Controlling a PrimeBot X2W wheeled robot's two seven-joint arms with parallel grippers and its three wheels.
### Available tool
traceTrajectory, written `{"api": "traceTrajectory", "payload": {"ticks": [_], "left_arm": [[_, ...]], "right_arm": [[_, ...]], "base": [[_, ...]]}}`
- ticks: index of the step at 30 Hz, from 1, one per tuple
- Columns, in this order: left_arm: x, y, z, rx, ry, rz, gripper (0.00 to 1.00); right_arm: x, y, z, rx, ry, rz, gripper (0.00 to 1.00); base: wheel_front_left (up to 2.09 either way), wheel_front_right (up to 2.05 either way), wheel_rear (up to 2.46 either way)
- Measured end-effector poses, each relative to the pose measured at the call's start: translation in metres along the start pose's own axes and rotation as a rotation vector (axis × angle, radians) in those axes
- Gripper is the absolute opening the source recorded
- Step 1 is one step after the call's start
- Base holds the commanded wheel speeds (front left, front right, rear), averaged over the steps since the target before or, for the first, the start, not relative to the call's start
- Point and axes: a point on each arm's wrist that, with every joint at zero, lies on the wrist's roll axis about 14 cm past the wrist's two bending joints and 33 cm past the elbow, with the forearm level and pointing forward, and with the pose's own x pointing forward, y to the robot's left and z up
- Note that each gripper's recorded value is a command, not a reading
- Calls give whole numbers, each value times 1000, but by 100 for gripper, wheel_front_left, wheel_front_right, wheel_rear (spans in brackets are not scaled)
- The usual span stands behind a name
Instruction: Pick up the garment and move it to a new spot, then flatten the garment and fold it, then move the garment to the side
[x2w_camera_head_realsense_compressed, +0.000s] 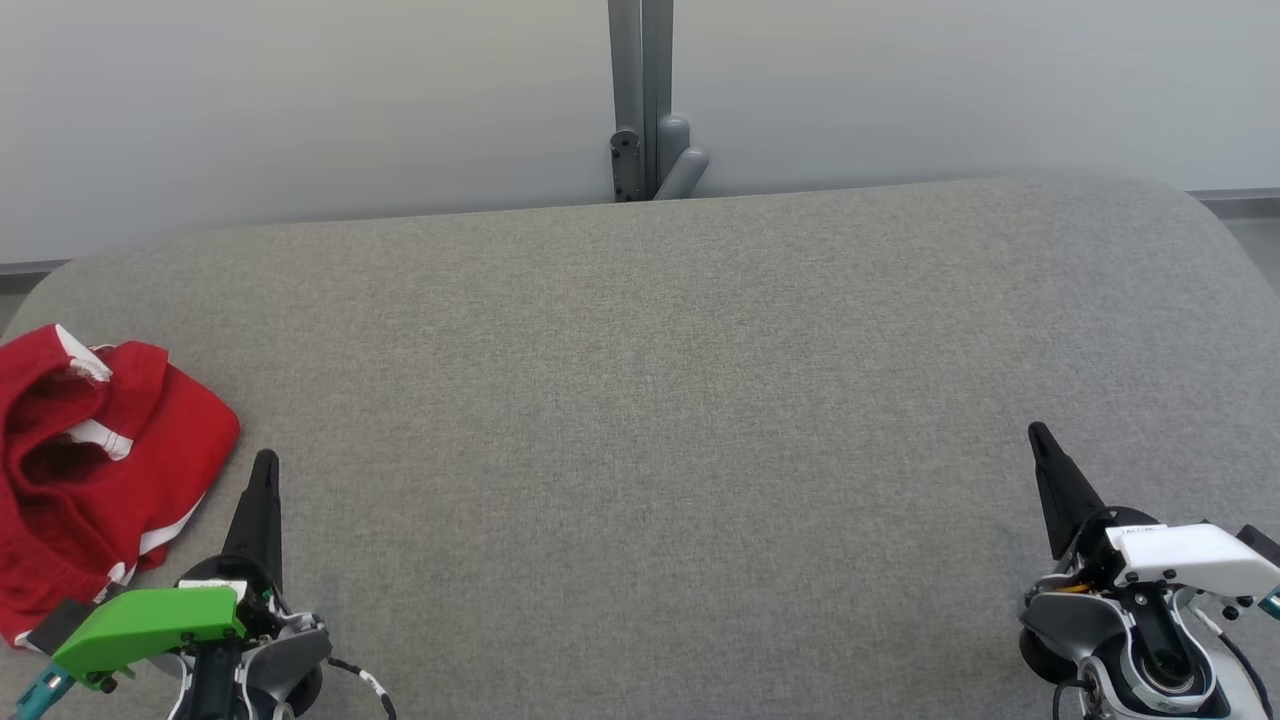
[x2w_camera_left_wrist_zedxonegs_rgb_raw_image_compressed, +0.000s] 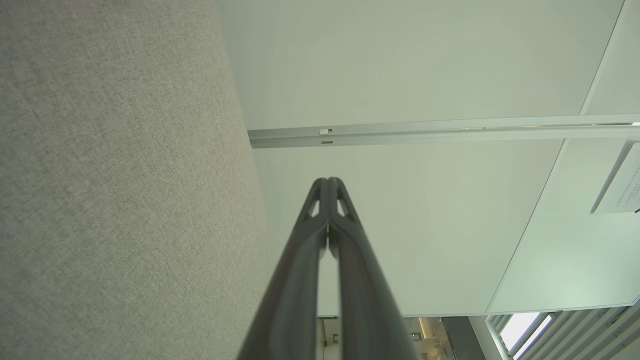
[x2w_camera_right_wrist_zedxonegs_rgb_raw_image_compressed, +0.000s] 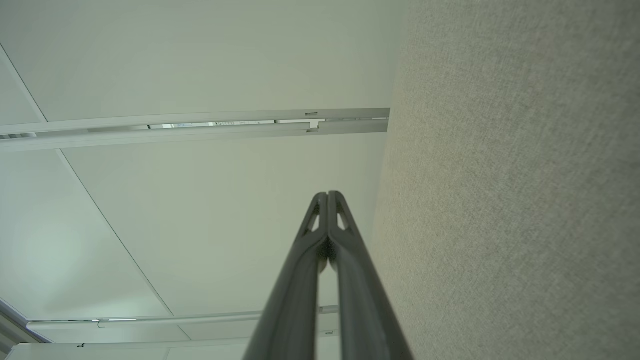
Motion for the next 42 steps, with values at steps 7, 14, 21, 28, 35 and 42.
{"api": "traceTrajectory", "payload": {"ticks": [7,14,21,28,35,42], "left_arm": [[0,0,0,0,0,0,0],[0,0,0,0,0,0,0],[0,0,0,0,0,0,0],[0,0,0,0,0,0,0],[0,0,0,0,0,0,0],[0,0,0,0,0,0,0]], "right_arm": [[0,0,0,0,0,0,0],[0,0,0,0,0,0,0],[0,0,0,0,0,0,0],[0,0,0,0,0,0,0],[0,0,0,0,0,0,0],[0,0,0,0,0,0,0]], "base": [[0,0,0],[0,0,0],[0,0,0],[0,0,0],[0,0,0],[0,0,0]]}}
